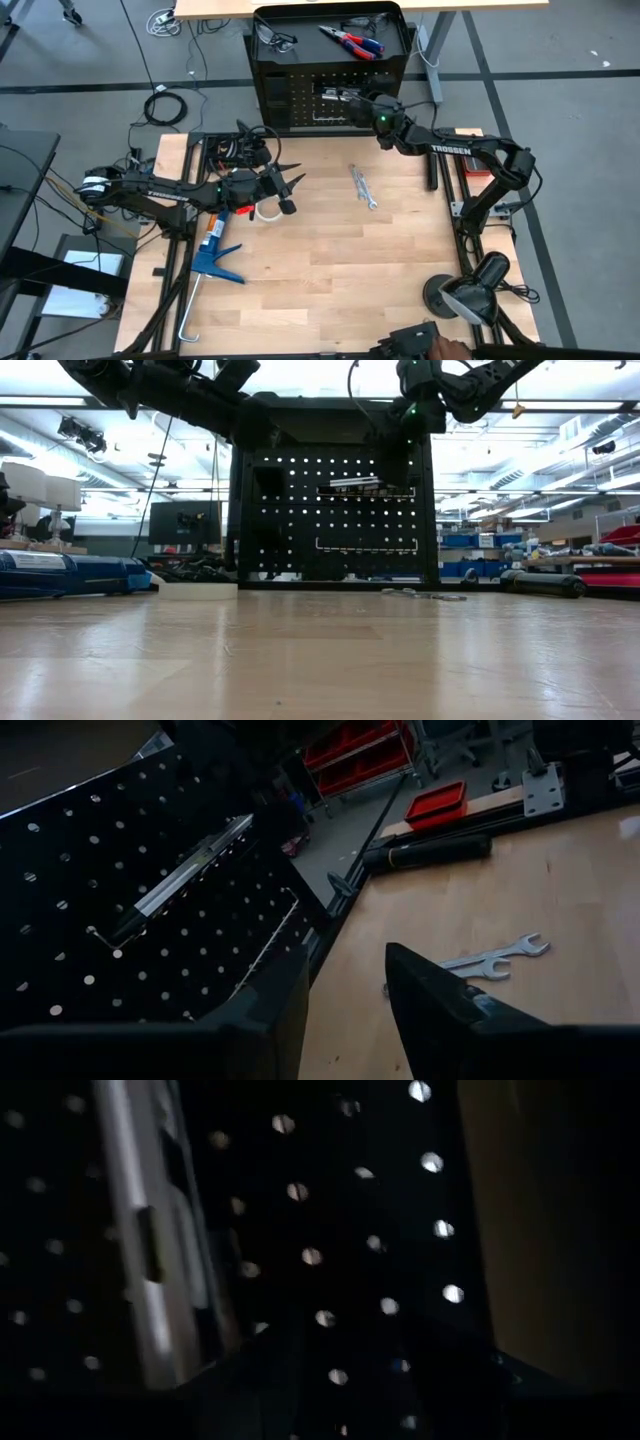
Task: Hang tools onto peg board
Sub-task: Hang the utility knife on the peg board
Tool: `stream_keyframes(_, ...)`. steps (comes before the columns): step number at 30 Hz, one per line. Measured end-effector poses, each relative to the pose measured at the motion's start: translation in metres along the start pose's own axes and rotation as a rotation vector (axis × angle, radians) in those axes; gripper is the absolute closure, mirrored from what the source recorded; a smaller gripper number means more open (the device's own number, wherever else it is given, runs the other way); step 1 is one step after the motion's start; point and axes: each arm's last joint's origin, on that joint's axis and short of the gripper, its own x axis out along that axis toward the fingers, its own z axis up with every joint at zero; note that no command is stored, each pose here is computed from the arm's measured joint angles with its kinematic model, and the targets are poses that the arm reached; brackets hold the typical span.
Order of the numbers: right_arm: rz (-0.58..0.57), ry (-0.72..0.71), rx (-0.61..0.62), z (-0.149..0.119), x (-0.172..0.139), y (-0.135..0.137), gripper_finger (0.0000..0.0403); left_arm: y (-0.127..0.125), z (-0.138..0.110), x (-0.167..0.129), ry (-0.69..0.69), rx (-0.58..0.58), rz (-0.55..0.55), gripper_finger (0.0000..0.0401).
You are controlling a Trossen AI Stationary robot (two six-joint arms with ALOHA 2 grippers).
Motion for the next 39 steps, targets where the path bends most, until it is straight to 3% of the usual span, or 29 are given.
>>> stream_keyframes(9, -0.025, -0.062, 0.124, 0.008, -0.025, -0.023, 0.0221, 0.000, 0.000, 0.000, -0.007, -0.002, -0.009, 0.0261)
stream_keyframes(17, 0.273, -0.139, -0.002, 0.009, -0.039, 0.010, 0.0222, 0.000, 0.001, 0.000, -0.010, -0.004, -0.008, 0.0261)
stream_keyframes(21, 0.373, -0.193, 0.089, 0.009, -0.043, 0.012, 0.0224, 0.000, 0.001, 0.000, -0.010, -0.003, -0.008, 0.0261)
stream_keyframes(24, 0.511, -0.222, 0.171, 0.006, -0.047, 0.018, 0.0226, 0.000, 0.000, 0.000, -0.005, -0.001, -0.010, 0.0261)
stream_keyframes(27, 0.622, -0.174, 0.177, 0.000, -0.050, 0.028, 0.0227, 0.000, 0.000, 0.000, -0.002, 0.001, -0.011, 0.0261)
stream_keyframes(39, 0.558, -0.050, 0.248, -0.031, -0.014, 0.018, 0.0229, -0.001, 0.000, 0.001, -0.005, -0.001, -0.010, 0.0261)
